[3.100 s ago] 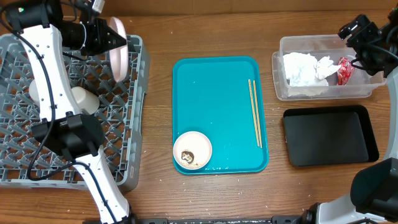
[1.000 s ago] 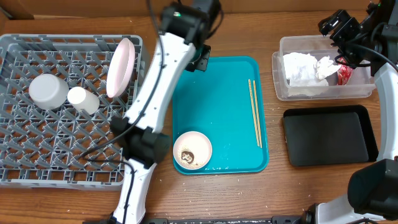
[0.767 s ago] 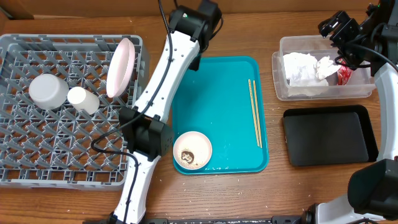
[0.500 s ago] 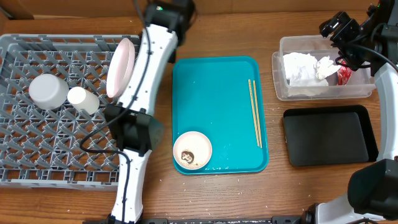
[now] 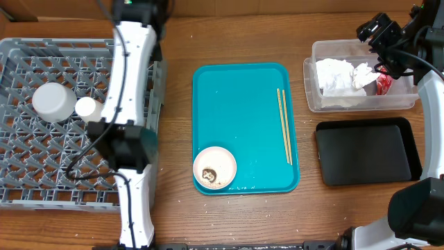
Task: Sort waste into correct bins and load items into the dishwasher
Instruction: 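Reach the left gripper to the chopsticks and grasp one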
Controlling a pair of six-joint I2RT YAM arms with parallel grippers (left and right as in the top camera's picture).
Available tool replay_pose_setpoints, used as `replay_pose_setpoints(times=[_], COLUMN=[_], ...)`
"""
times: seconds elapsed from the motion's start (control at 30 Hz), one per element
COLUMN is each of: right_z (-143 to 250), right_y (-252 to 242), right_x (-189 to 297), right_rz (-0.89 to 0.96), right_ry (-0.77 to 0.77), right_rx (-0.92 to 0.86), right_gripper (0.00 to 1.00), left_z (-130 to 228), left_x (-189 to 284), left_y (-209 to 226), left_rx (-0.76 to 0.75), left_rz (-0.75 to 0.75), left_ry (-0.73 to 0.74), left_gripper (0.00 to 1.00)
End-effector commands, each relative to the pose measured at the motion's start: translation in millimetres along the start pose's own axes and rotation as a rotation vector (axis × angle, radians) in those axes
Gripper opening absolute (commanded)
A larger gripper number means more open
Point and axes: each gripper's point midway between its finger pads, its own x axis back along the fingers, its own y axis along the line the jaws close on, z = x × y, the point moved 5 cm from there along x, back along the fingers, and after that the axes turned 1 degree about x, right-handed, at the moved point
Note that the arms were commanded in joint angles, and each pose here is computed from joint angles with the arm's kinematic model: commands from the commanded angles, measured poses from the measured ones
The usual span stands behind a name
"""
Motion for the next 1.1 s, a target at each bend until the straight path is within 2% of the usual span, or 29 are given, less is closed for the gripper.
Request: replay_pose_setpoints(times=[0.0, 0.1, 0.17, 0.27, 0.33, 0.4, 0.57, 0.6, 0.67, 0.8, 1.0, 1.07], right_z=[-4, -4, -4, -3, -2, 2, 21, 27, 42, 60, 63, 63], right_y=[5, 5, 5, 4, 3, 3, 12, 17, 29, 42, 46, 46], right_x=[9, 9, 9, 9, 9, 9, 5, 3, -2, -11, -13, -13], right_rz=[-0.007, -0.008, -0.007, -0.005, -0.001, 0.001, 0.003, -0.001, -0.013, 0.052, 0.129, 0.129], right_ry=[-0.029, -0.03, -0.029, -0.025, -0.017, 0.002, 0.068, 0.083, 0.112, 0.097, 0.037, 0.037], right_rx=[0.008, 0.008, 0.008, 0.006, 0.004, 0.001, 0.051, 0.079, 0.149, 0.218, 0.204, 0.203], right_gripper=[1.0, 1.0, 1.0, 1.0, 1.0, 1.0, 1.0, 1.0, 1.0, 1.0, 1.0, 1.0], left_z=[1, 3, 4, 8, 12, 17, 31, 32, 40, 60, 86, 90], left_x=[32, 49, 67, 96, 112, 122, 138, 139, 140, 140, 123, 116], left_y=[17, 2, -18, -49, -65, -79, -122, -128, -148, -183, -225, -232], left_rx=[0.09, 0.058, -0.025, -0.182, -0.253, -0.291, -0.404, -0.419, -0.453, -0.491, -0.512, -0.513], left_rz=[0.257, 0.515, 0.733, 1.011, 1.113, 1.139, 1.077, 1.051, 0.994, 0.977, 0.909, 0.885], left_ry=[0.014, 0.044, 0.043, 0.007, -0.018, -0.034, -0.103, -0.119, -0.139, -0.1, -0.025, -0.01], left_gripper=[0.04, 0.04, 0.05, 0.15, 0.36, 0.61, 0.97, 1.0, 1.0, 1.0, 0.98, 0.92])
